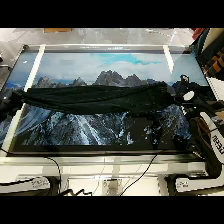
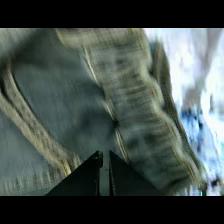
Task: Fold the clothes and pants, and hang the long-sleeved shirts on hangers.
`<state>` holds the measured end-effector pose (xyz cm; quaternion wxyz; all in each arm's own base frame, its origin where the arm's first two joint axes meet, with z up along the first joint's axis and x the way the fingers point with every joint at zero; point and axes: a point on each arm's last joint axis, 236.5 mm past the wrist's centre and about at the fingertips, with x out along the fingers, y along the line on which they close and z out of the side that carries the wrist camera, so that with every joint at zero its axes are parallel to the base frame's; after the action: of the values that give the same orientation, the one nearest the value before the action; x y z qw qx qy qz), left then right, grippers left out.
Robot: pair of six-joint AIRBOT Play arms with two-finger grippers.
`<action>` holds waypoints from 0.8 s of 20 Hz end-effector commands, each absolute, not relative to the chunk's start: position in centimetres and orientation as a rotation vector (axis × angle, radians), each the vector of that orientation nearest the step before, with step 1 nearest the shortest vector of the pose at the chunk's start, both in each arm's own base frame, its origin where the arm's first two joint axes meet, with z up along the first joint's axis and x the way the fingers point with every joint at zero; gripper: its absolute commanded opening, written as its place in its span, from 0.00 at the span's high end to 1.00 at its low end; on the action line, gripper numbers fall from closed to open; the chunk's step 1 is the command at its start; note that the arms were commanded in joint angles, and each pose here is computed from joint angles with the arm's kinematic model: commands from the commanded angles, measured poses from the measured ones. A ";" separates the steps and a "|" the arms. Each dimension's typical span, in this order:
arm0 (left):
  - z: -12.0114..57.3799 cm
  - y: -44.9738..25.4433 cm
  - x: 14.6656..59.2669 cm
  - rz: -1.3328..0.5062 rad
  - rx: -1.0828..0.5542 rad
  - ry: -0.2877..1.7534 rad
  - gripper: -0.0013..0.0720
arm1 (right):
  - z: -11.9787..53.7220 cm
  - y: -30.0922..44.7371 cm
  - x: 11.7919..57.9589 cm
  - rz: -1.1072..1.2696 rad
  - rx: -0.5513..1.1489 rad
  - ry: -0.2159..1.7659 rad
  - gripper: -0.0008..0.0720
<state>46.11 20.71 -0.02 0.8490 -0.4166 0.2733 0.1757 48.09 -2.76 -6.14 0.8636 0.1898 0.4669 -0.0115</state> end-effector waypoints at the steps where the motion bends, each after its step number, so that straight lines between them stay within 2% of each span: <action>1: 1.0 20.5 46.1 0.351 -0.850 0.565 0.94 | -5.7 -3.3 43.9 -0.002 0.394 1.070 0.87; 3: 1.0 20.5 46.1 0.351 -0.851 0.566 0.94 | -5.5 -4.1 41.1 -0.033 0.399 1.065 0.89; 5: 1.0 20.5 46.1 0.346 -0.836 0.569 0.94 | -6.5 -3.1 38.6 -0.069 0.529 1.050 0.87; 6: 0.9 20.4 46.1 0.340 -0.820 0.573 0.94 | -7.0 -2.6 38.5 -0.109 0.640 1.006 0.62; 7: 0.7 20.3 46.1 0.336 -0.824 0.580 0.94 | -7.4 -2.6 39.0 -0.170 0.772 0.948 0.30; 8: 0.5 20.1 46.1 0.330 -0.828 0.590 0.94 | -7.7 -3.2 39.9 -0.234 0.893 0.879 0.23; 9: 0.2 19.8 46.1 0.322 -0.834 0.602 0.94 | -7.8 -3.5 40.6 -0.268 0.964 0.843 0.22; 11: -0.5 19.5 46.0 0.316 -0.843 0.620 0.94 | -8.0 -3.6 42.2 -0.302 1.101 0.805 0.02; 16: -1.5 19.3 46.0 0.313 -0.853 0.643 0.94 | -7.8 -4.4 46.5 -0.293 1.134 0.779 0.03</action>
<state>46.04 19.59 -0.94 0.8521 -0.4025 0.2978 0.1523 44.12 -3.76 -8.07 0.7747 0.4883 0.3817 -0.1254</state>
